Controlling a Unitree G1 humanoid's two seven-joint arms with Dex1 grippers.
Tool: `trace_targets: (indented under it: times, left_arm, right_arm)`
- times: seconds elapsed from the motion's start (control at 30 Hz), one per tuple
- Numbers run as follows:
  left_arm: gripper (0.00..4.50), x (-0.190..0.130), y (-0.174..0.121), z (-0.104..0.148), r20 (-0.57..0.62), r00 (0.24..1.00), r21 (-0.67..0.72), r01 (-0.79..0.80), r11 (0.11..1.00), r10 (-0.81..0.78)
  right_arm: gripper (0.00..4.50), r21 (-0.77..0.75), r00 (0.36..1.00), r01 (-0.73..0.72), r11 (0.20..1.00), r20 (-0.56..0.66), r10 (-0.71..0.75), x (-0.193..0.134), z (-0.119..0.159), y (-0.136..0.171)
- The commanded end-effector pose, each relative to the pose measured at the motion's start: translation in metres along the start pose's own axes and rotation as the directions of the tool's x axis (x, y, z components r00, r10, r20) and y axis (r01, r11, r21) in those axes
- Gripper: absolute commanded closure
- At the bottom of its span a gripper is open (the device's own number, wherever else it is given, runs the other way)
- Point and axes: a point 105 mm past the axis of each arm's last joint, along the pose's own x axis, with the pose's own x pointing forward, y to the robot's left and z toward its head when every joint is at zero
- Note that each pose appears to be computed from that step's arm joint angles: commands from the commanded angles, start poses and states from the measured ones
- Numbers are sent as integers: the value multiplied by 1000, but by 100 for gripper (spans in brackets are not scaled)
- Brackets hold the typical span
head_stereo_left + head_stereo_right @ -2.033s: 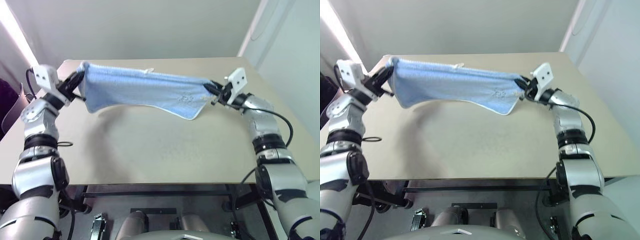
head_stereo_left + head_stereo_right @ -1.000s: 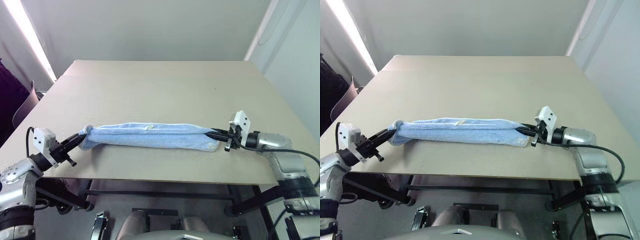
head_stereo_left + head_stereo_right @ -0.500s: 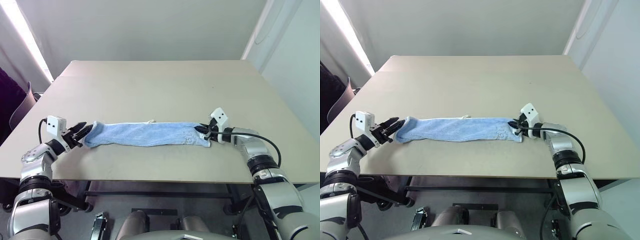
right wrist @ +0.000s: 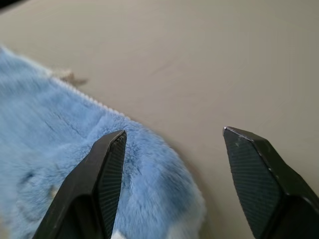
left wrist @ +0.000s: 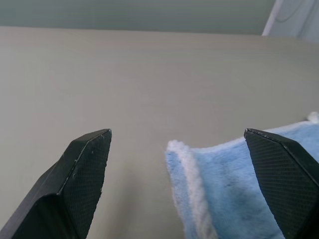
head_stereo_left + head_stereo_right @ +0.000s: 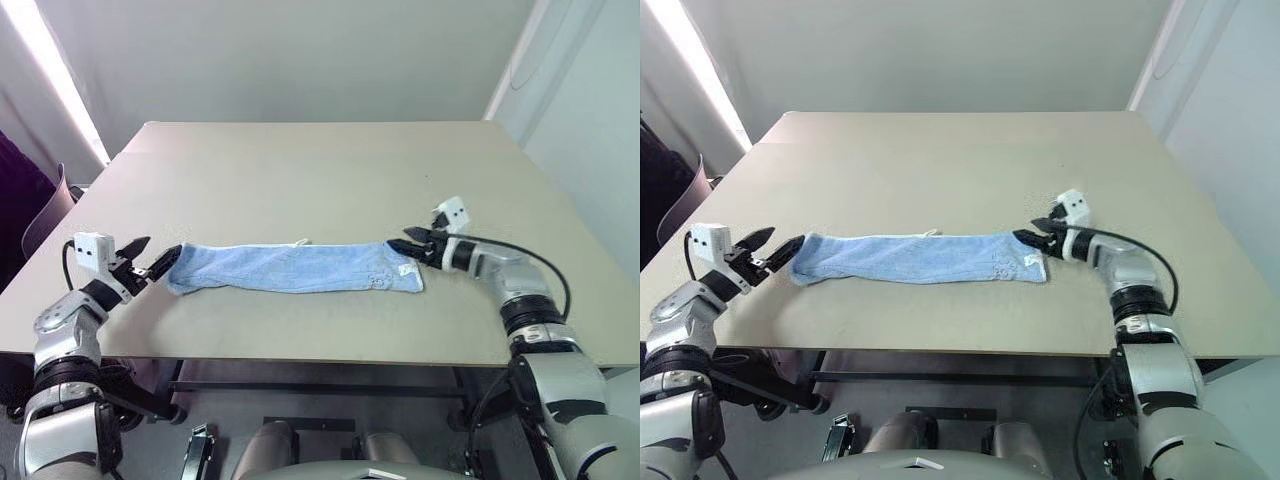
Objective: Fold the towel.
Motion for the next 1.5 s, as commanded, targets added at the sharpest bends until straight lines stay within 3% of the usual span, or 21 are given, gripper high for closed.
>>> trace_targets:
  times: [0.03,0.13,0.33,0.63,0.93,1.23,1.33,1.5]
  left_arm:
    - [0,-7,-18,34,65,993,43,97,994,-100]
    - [0,-17,-41,35,10,985,25,172,985,-172]
    - [0,-33,-76,20,-96,957,24,278,960,-275]
    - [0,-42,-99,1,-200,912,-5,365,931,-359]
    - [0,-33,-108,-3,-201,901,-9,390,921,-384]
    - [0,-38,-107,-5,-221,902,-4,381,925,-372]
    - [0,-38,-106,-4,-218,903,-3,377,926,-369]
    - [0,-36,-104,-4,-222,904,0,376,927,-366]
  right_arm:
    - [124,190,996,-84,978,43,77,-21,24,10]
    - [124,456,990,-138,879,27,142,-41,22,17]
    - [124,622,979,-150,768,-17,205,-74,5,25]
    - [124,743,959,-117,659,-87,268,-73,-30,41]
    - [124,759,972,-39,650,-121,199,-22,-39,40]
    - [124,773,970,12,634,-162,179,-21,-50,36]
    - [185,770,967,7,639,-167,191,-18,-51,40]
    - [365,745,958,-12,667,-183,222,-24,-50,42]
